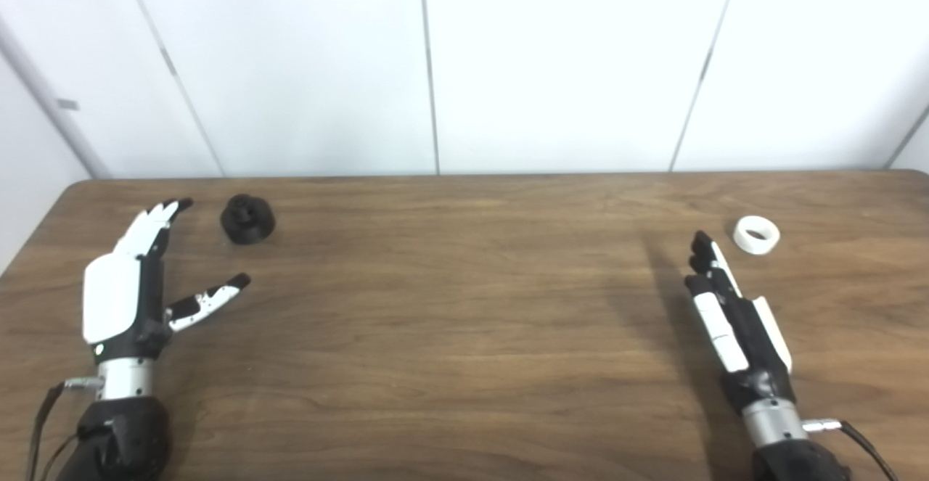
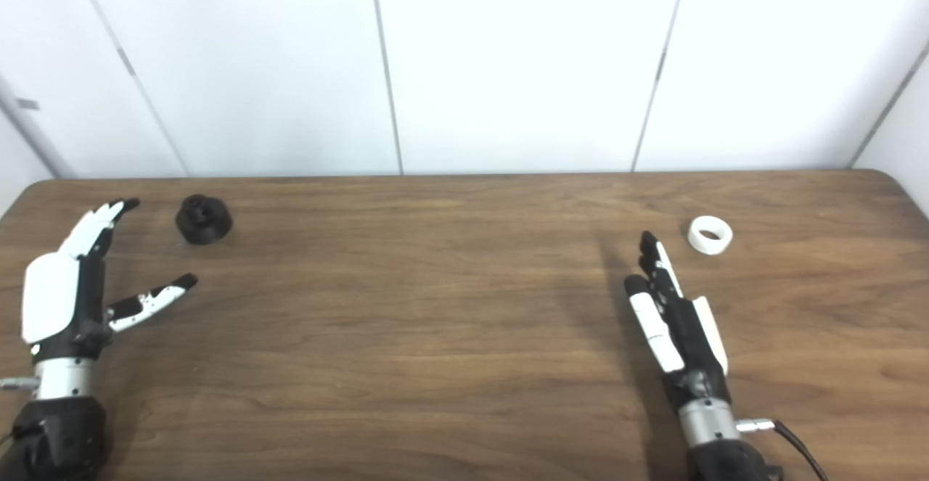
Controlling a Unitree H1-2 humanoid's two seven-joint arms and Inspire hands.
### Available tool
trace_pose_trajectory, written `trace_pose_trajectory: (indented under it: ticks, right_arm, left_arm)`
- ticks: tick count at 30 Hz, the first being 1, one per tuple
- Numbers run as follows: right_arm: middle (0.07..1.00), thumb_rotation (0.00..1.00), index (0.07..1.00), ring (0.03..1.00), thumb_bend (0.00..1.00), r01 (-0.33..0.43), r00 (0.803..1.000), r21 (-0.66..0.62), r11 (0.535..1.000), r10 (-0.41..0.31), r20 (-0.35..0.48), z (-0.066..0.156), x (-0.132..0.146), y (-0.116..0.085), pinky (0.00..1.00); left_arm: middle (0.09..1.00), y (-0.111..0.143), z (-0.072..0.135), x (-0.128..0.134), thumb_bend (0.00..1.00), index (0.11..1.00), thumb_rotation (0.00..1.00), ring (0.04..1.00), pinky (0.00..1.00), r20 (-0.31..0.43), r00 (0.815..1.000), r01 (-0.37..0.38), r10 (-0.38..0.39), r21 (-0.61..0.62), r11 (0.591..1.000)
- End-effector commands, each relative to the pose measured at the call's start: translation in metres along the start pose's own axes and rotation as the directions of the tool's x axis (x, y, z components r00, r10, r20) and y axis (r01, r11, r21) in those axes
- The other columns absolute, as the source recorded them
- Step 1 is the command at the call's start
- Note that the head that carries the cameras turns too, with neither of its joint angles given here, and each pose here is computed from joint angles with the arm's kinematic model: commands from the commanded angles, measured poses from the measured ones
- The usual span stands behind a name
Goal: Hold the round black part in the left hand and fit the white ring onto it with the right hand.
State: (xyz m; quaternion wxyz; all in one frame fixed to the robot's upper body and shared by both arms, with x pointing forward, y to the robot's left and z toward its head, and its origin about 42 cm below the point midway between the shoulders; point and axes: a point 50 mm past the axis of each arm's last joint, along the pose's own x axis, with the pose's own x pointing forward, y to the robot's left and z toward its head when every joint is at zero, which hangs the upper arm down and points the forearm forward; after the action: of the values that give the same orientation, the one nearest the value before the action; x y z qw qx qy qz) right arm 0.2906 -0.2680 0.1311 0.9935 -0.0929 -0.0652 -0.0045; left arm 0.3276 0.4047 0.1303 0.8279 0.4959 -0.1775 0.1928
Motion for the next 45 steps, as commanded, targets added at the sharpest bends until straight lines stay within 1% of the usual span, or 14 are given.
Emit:
trace_pose_trajectory:
  ticks: [1,4,6,9,12,16,21,26,30,35,37,41,43,45]
  right_arm:
    - [1.0,0.9,1.0,0.996,0.45,0.004,0.996,-0.002,1.0,-0.003,0.088,0.014,0.01,-0.007,0.96]
    - [1.0,0.91,1.0,0.996,0.45,0.004,0.996,-0.002,1.0,-0.004,0.092,0.014,0.01,-0.009,0.98]
    - [1.0,0.92,1.0,0.998,0.43,0.001,0.996,0.0,1.0,-0.001,0.094,0.014,0.011,-0.009,0.99]
    - [1.0,0.92,1.0,1.0,0.42,-0.007,0.995,0.002,1.0,0.007,0.096,0.014,0.01,-0.01,1.0]
    - [1.0,0.91,1.0,0.996,0.4,-0.009,0.995,-0.003,1.0,0.009,0.101,0.014,0.01,-0.011,0.99]
    - [0.999,0.92,1.0,0.989,0.43,-0.006,0.995,-0.013,1.0,0.008,0.104,0.015,0.011,-0.013,0.99]
    - [1.0,0.92,1.0,0.998,0.42,-0.009,0.995,-0.002,1.0,0.009,0.096,0.017,0.011,-0.016,1.0]
    - [1.0,0.91,1.0,0.996,0.4,-0.009,0.995,0.0,1.0,0.009,0.098,0.017,0.013,-0.022,1.0]
    - [1.0,0.91,1.0,0.991,0.36,-0.011,0.995,-0.007,1.0,0.012,0.098,0.019,0.012,-0.022,1.0]
    - [1.0,0.91,1.0,0.993,0.36,-0.005,0.996,-0.001,1.0,0.005,0.086,0.024,0.009,-0.021,1.0]
    - [1.0,0.92,1.0,0.999,0.34,-0.004,0.997,-0.003,1.0,0.005,0.082,0.026,0.008,-0.021,1.0]
    - [1.0,0.92,1.0,0.997,0.33,-0.001,0.997,-0.008,1.0,0.002,0.08,0.029,0.006,-0.024,1.0]
    - [1.0,0.91,1.0,0.993,0.34,0.002,0.997,-0.007,1.0,-0.001,0.077,0.032,0.005,-0.025,1.0]
    - [1.0,0.9,1.0,0.997,0.32,-0.003,0.997,-0.006,1.0,0.003,0.082,0.034,0.003,-0.026,1.0]
  left_arm:
    - [0.93,0.0,-0.01,0.0,0.85,0.913,0.38,0.948,0.97,-0.018,1.0,-0.014,0.014,0.033,0.999]
    - [0.958,0.003,-0.018,0.009,0.88,0.936,0.43,0.976,0.99,-0.078,0.997,0.027,-0.024,0.032,0.999]
    - [0.986,0.007,-0.023,0.017,0.9,0.948,0.45,0.995,1.0,-0.123,0.99,0.074,-0.072,0.016,0.997]
    - [0.994,0.016,-0.033,0.029,0.93,0.952,0.47,1.0,1.0,-0.172,0.975,0.144,-0.141,0.005,0.99]
    - [0.998,0.025,-0.039,0.041,0.95,0.954,0.47,1.0,1.0,-0.196,0.96,0.206,-0.203,-0.003,0.979]
    - [0.99,0.033,-0.041,0.055,0.98,0.943,0.47,1.0,1.0,-0.212,0.938,0.284,-0.276,0.008,0.959]
    - [0.985,0.034,-0.042,0.068,1.0,0.916,0.48,1.0,1.0,-0.24,0.909,0.347,-0.342,-0.02,0.938]
    - [0.977,0.029,-0.038,0.076,0.98,0.899,0.45,1.0,1.0,-0.232,0.902,0.363,-0.363,-0.045,0.931]
    - [0.972,0.026,-0.041,0.081,0.97,0.889,0.44,1.0,1.0,-0.244,0.896,0.366,-0.371,-0.069,0.928]
    - [0.963,0.021,-0.046,0.085,0.97,0.87,0.44,0.988,1.0,-0.252,0.896,0.353,-0.366,-0.098,0.931]
    - [0.96,0.017,-0.047,0.085,0.96,0.864,0.44,0.986,1.0,-0.251,0.896,0.35,-0.366,-0.105,0.931]
    - [0.954,0.006,-0.045,0.087,0.96,0.854,0.44,0.983,1.0,-0.253,0.894,0.346,-0.37,-0.134,0.929]
    - [0.954,0.0,-0.043,0.09,0.95,0.854,0.44,0.979,0.98,-0.253,0.891,0.346,-0.376,-0.155,0.925]
    - [0.955,-0.005,-0.042,0.091,0.96,0.857,0.45,0.973,0.95,-0.245,0.89,0.353,-0.386,-0.168,0.92]
